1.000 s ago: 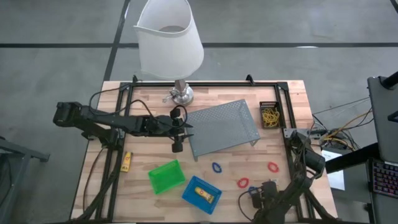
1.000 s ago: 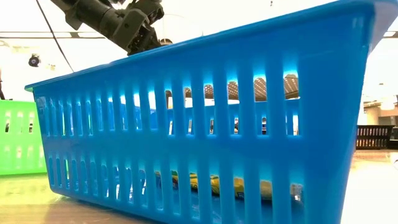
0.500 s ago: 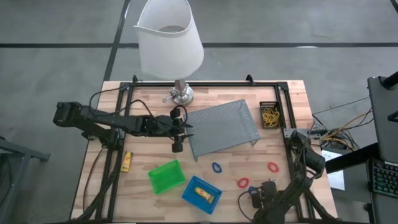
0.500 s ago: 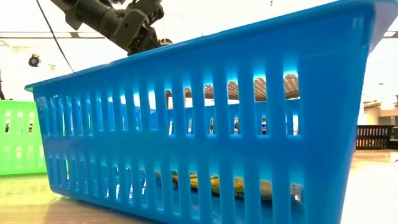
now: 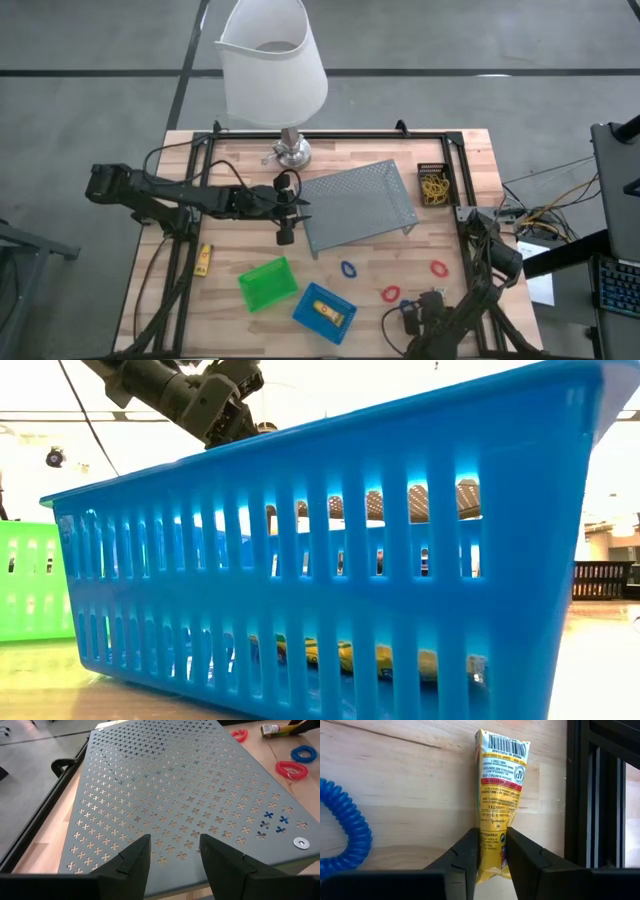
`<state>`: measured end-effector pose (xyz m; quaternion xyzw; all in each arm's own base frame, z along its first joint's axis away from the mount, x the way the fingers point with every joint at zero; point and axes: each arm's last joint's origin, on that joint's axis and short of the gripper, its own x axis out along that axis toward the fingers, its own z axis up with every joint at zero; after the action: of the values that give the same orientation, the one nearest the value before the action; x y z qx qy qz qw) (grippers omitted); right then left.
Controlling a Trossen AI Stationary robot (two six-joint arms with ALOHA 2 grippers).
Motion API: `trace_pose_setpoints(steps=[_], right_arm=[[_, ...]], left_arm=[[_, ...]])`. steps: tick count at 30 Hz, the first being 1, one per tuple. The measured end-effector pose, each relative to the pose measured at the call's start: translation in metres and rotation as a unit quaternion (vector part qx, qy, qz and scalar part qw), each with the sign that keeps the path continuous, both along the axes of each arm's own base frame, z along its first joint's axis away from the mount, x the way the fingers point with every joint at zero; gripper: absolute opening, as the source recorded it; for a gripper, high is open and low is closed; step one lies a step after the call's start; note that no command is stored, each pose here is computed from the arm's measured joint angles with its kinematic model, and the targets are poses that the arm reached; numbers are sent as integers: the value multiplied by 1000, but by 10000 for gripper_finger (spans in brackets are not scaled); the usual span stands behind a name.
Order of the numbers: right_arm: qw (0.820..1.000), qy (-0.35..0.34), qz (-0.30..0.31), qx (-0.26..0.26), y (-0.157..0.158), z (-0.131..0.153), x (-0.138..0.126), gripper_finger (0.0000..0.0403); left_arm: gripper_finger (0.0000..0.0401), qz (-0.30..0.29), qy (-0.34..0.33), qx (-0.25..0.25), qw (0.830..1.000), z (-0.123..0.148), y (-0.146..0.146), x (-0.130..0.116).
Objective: Pick & Place Office Desk Supplies
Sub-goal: Put the crayon box into the blue basket
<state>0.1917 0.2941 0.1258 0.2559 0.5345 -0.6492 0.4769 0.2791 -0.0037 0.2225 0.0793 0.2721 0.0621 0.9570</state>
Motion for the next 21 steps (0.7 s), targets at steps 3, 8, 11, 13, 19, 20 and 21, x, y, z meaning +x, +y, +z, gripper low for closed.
trace_pose_setpoints(steps=[3, 8, 11, 13, 19, 20, 21], right_arm=[[1000, 5, 0, -7, 2, 7, 1, 82], [1000, 12, 0, -17, 5, 25, 3, 83], [1000, -1, 3, -6, 7, 33, 5, 82], [1000, -23, 11, 3, 11, 40, 8, 80], [990, -125, 61, -8, 18, 62, 19, 67], [986, -149, 76, -13, 19, 66, 22, 66], [980, -174, 94, -22, 20, 69, 24, 65]], left_arm=[[174, 0, 0, 0, 1000, 0, 0, 0], [174, 0, 0, 0, 1000, 0, 0, 0], [174, 0, 0, 0, 1000, 0, 0, 0], [174, 0, 1, 0, 1000, 0, 0, 0], [174, 0, 2, 0, 1000, 0, 0, 0], [174, 0, 2, 0, 1000, 0, 0, 0], [174, 0, 2, 0, 1000, 0, 0, 0]])
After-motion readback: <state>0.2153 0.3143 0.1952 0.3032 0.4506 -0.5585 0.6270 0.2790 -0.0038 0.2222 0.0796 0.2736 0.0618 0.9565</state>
